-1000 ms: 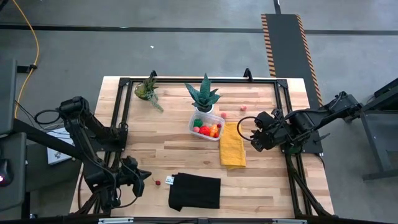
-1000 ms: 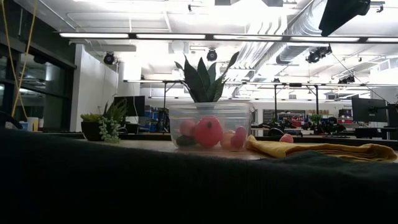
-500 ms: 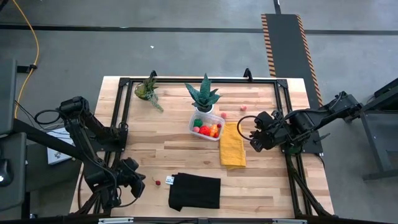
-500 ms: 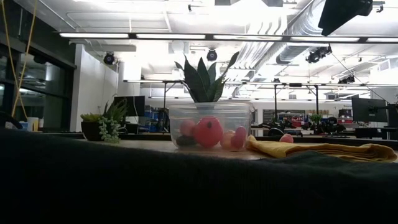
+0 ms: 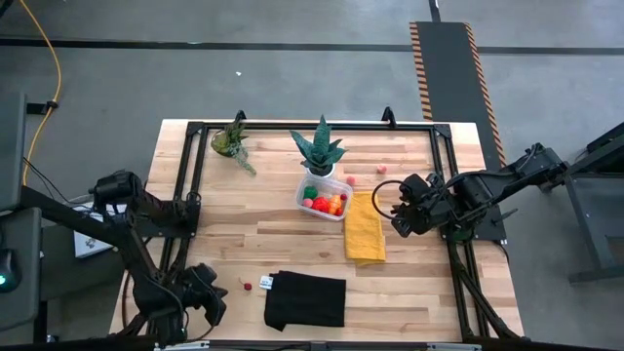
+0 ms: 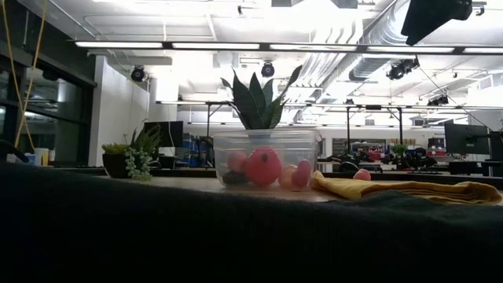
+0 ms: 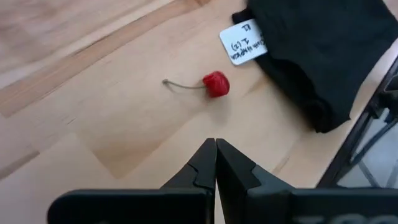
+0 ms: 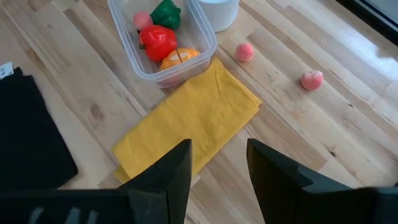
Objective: Pick and placing Produce into tupperware
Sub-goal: Put the red cherry into the transparent container
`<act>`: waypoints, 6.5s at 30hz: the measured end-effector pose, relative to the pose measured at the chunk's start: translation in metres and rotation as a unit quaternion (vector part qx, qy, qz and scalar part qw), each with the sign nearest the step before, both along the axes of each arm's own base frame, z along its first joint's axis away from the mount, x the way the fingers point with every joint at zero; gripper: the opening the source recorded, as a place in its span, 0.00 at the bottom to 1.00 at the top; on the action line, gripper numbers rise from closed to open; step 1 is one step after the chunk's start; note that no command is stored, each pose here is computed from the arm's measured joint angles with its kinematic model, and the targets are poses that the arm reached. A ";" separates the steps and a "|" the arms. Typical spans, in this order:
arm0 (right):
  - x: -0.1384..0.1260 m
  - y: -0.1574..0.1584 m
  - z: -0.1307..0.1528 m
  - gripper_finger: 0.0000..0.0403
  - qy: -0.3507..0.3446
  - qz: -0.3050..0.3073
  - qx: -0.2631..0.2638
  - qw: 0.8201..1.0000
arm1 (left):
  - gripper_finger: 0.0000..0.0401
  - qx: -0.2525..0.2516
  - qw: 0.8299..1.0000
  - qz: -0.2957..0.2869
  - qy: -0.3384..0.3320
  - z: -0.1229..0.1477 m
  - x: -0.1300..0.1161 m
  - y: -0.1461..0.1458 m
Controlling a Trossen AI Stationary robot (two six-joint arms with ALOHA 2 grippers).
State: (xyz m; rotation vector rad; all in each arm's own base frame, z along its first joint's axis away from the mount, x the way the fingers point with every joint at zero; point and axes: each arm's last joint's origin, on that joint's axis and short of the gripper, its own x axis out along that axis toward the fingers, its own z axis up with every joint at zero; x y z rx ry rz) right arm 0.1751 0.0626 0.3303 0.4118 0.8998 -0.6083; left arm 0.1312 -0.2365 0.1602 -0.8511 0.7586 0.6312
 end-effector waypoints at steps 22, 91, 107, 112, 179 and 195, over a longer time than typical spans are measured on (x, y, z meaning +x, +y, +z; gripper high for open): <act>0.000 0.000 0.000 0.36 -0.002 -0.007 0.007 1.000 | 0.00 0.053 0.999 -0.012 0.000 -0.025 0.006 -0.009; 0.000 -0.001 0.000 0.36 -0.026 -0.054 0.007 0.998 | 0.34 0.289 0.838 -0.422 0.190 -0.028 0.056 0.022; 0.000 -0.001 0.000 0.36 -0.027 -0.057 0.009 0.998 | 0.34 0.270 0.835 -0.430 0.213 -0.033 0.058 0.029; 0.000 -0.001 0.000 0.36 -0.027 -0.057 0.009 0.998 | 0.34 0.270 0.835 -0.430 0.212 -0.033 0.058 0.029; 0.000 -0.001 0.001 0.36 -0.029 -0.056 0.001 0.998 | 0.05 0.261 0.846 -0.419 0.200 -0.033 0.059 0.028; 0.000 -0.002 0.001 0.36 -0.030 -0.057 -0.001 0.998 | 0.00 0.262 0.847 -0.418 0.199 -0.033 0.059 0.028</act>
